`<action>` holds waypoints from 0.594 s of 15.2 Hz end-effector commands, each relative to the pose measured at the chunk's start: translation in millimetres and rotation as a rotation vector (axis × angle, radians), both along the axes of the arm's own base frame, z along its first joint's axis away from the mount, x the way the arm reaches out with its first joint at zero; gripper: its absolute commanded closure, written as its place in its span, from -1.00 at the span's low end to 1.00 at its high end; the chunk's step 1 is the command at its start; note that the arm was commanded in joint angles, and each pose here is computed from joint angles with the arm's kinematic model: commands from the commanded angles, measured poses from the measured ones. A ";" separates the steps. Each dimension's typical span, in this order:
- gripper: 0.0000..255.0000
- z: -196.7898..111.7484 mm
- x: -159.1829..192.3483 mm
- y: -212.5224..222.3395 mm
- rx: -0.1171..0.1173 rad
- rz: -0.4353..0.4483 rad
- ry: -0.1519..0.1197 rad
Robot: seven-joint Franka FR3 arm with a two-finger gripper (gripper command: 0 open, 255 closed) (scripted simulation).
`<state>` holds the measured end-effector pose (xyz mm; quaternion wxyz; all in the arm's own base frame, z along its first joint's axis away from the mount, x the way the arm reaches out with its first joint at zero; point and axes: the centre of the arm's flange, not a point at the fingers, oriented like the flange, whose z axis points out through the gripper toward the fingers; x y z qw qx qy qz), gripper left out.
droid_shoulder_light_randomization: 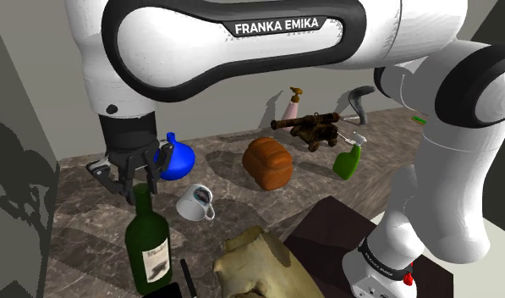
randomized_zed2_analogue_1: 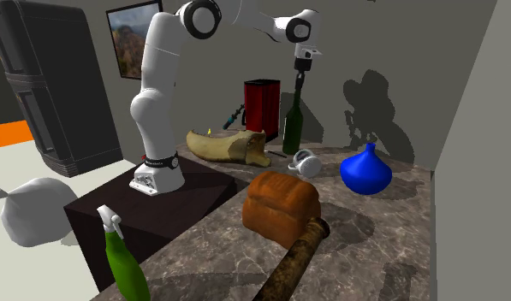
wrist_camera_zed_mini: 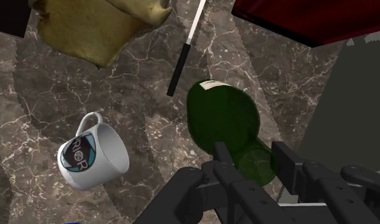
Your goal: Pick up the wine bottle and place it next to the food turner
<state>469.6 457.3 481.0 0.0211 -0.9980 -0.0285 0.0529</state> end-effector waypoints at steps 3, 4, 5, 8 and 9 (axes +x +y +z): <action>1.00 -4.9 0.7 -0.2 0.000 0.000 0.000; 1.00 -4.9 0.7 -0.2 0.000 0.000 0.000; 1.00 -4.9 0.7 -0.2 0.000 0.000 0.000; -1.00 -6.3 1.0 -0.7 0.000 0.000 0.000; -1.00 -6.0 -0.1 -0.8 0.000 0.000 0.000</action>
